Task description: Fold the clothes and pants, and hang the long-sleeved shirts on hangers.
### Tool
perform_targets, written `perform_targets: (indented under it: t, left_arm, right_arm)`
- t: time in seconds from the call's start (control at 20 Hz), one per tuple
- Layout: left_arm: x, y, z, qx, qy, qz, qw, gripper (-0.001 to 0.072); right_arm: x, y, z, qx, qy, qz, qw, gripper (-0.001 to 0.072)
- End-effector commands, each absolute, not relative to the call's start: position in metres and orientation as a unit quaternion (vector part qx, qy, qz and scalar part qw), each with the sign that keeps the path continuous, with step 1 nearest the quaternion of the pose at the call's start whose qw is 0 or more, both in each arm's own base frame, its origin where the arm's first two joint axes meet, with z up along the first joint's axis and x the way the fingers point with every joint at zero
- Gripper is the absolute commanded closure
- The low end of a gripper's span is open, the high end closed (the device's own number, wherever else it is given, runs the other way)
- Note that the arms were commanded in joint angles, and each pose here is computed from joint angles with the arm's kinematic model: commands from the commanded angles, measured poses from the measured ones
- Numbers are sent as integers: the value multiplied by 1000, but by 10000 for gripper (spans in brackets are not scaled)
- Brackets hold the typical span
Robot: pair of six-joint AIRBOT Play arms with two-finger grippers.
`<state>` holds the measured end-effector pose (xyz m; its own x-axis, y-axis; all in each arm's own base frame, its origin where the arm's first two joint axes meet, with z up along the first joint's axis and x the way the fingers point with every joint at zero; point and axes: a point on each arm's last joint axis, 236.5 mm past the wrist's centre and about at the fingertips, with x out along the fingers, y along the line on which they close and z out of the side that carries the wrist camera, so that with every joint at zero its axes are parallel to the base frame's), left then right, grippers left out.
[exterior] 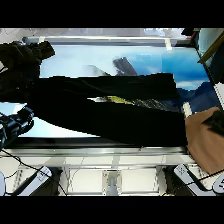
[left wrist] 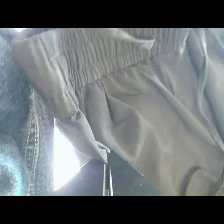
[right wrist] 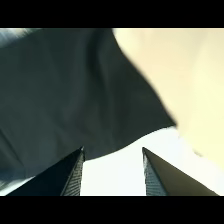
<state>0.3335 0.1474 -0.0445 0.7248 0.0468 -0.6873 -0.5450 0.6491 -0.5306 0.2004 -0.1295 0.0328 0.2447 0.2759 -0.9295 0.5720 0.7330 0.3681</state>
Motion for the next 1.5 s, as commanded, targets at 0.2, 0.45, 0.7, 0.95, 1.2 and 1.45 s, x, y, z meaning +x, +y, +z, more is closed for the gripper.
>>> perform_targets:
  t: [0.2, 0.45, 0.7, 0.95, 1.2, 1.45]
  left_arm:
    - [329, 146, -43, -355, 342, 167, 854, 687]
    - [329, 144, -44, -356, 343, 164, 854, 687]
    - [329, 144, -44, -356, 343, 164, 854, 687]
    - [329, 145, -44, -356, 343, 164, 854, 687]
    - [329, 144, -44, -356, 343, 164, 854, 687]
    - [329, 145, -44, -356, 343, 164, 854, 687]
  right_arm:
    - [165, -111, -51, 470, 599, -79, 643, 303]
    - [170, -122, -82, 489, 602, -90, 624, 303]
    - [163, -131, -101, 482, 617, -104, 614, 303]
    - [165, -131, -113, 488, 613, -106, 612, 303]
    - [167, -109, -110, 501, 620, -67, 599, 304]
    - [179, -105, -103, 514, 601, -48, 610, 305]
